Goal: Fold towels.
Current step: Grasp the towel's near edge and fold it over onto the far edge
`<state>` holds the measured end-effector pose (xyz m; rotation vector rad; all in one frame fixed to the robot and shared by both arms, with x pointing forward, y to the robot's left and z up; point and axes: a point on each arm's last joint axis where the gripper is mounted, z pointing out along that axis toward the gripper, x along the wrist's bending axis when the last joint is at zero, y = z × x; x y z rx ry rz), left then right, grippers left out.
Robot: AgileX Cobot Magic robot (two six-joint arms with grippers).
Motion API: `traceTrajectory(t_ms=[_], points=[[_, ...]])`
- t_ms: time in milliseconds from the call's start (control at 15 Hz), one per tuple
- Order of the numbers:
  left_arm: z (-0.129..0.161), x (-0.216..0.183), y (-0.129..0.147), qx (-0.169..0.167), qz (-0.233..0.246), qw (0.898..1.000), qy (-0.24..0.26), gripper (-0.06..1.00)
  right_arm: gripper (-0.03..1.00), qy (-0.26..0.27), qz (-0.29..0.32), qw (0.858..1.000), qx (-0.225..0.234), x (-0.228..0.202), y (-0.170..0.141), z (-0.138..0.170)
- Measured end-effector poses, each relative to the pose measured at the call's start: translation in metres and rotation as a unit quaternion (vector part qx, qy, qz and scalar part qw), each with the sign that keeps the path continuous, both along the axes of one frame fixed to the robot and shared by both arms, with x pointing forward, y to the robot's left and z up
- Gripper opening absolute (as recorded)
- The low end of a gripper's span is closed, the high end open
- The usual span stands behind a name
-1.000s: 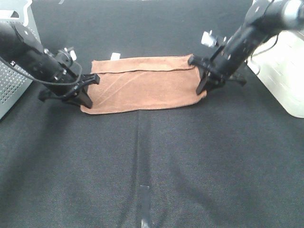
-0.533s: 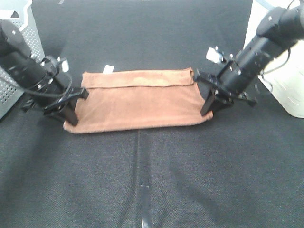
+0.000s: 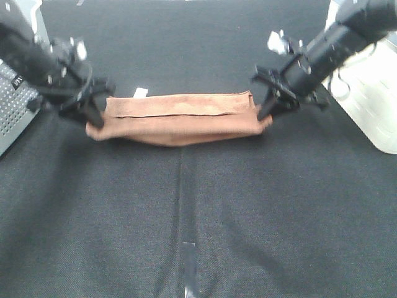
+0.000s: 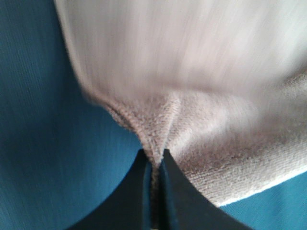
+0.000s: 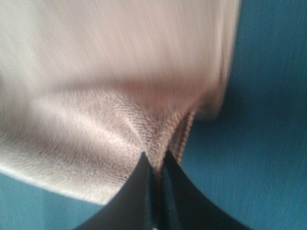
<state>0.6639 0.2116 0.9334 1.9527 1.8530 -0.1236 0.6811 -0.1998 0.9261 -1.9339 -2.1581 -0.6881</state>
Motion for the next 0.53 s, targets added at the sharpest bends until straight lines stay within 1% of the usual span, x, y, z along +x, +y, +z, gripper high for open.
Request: traceTrajectory(t_ms=[133, 267, 400, 467, 533], points=[[0.008, 0.02, 0.013, -0.008, 0.027, 0.999, -0.016, 0.01, 0.0, -0.022, 0.002, 1.0, 0.004, 0.021, 0.003, 0.007], [0.005, 0.038, 0.023, -0.009, 0.042, 0.999, -0.033, 0.01, 0.0, -0.04, -0.002, 0.999, 0.01, 0.041, 0.006, 0.008], [0.002, 0.055, 0.025, -0.006, 0.043, 0.997, -0.061, 0.01, 0.0, -0.055, -0.005, 0.998, 0.012, 0.057, 0.008, 0.003], [0.002, 0.055, 0.025, -0.006, 0.043, 0.997, -0.061, 0.01, 0.0, -0.055, -0.005, 0.998, 0.012, 0.057, 0.008, 0.003], [-0.002, 0.063, 0.024, -0.007, 0.044, 0.996, -0.074, 0.01, 0.0, -0.058, -0.01, 0.998, 0.01, 0.063, 0.009, -0.001]])
